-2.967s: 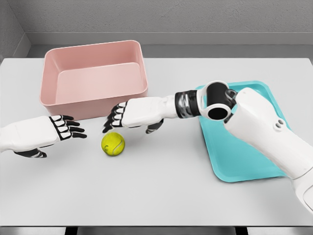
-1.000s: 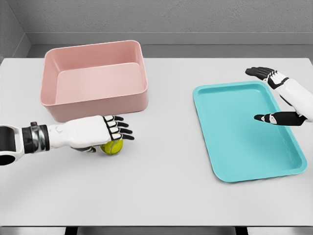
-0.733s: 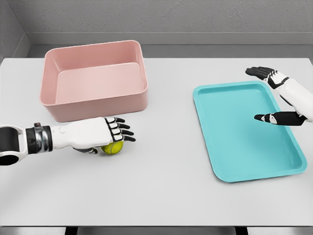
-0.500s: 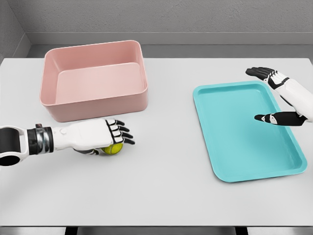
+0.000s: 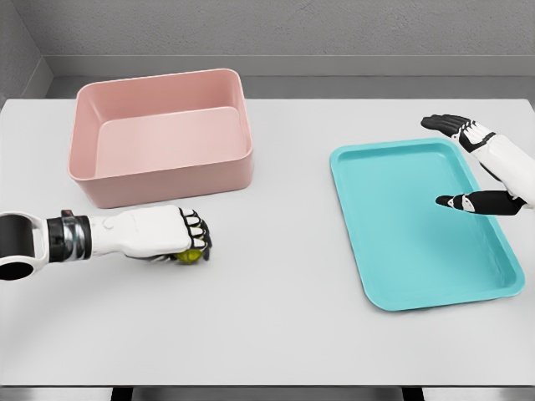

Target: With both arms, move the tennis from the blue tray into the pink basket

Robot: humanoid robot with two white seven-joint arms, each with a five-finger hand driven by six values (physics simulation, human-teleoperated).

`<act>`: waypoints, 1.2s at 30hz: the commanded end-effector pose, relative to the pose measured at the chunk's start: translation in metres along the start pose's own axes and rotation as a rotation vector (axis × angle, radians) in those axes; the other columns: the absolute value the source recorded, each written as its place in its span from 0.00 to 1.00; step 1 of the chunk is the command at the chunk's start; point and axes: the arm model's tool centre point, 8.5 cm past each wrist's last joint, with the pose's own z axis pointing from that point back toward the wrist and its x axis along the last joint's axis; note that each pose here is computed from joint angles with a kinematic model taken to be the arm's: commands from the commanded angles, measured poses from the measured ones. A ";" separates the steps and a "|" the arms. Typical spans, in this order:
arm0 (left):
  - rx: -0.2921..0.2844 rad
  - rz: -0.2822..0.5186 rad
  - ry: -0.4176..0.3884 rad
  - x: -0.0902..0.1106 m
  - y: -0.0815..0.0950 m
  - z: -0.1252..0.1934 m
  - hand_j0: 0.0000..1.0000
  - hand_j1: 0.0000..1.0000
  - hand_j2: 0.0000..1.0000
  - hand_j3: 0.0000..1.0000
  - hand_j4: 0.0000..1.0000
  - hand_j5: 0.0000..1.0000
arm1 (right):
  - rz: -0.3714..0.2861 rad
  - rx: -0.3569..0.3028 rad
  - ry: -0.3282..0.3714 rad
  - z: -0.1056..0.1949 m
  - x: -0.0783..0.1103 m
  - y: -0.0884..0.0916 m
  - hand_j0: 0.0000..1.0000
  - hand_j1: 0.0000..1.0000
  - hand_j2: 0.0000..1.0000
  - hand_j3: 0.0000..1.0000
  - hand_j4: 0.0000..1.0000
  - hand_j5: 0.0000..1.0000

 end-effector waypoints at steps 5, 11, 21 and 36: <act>0.014 0.001 0.001 -0.002 0.006 0.001 0.55 0.55 0.55 0.55 0.55 0.55 | -0.006 -0.005 -0.001 0.000 0.000 -0.001 1.00 1.00 1.00 1.00 1.00 1.00; 0.042 -0.005 -0.005 -0.004 0.019 0.002 0.55 0.55 0.55 0.55 0.55 0.55 | -0.006 -0.005 -0.001 0.000 0.000 -0.001 1.00 1.00 1.00 1.00 1.00 1.00; 0.085 -0.008 -0.002 -0.011 0.041 0.013 0.55 0.55 0.55 0.55 0.55 0.55 | -0.007 -0.005 0.002 0.001 0.000 -0.001 1.00 1.00 1.00 1.00 1.00 1.00; 0.151 -0.034 0.026 -0.029 0.080 0.029 0.56 0.56 0.56 0.56 0.56 0.56 | -0.008 -0.005 0.001 0.001 -0.001 -0.001 1.00 1.00 1.00 1.00 1.00 1.00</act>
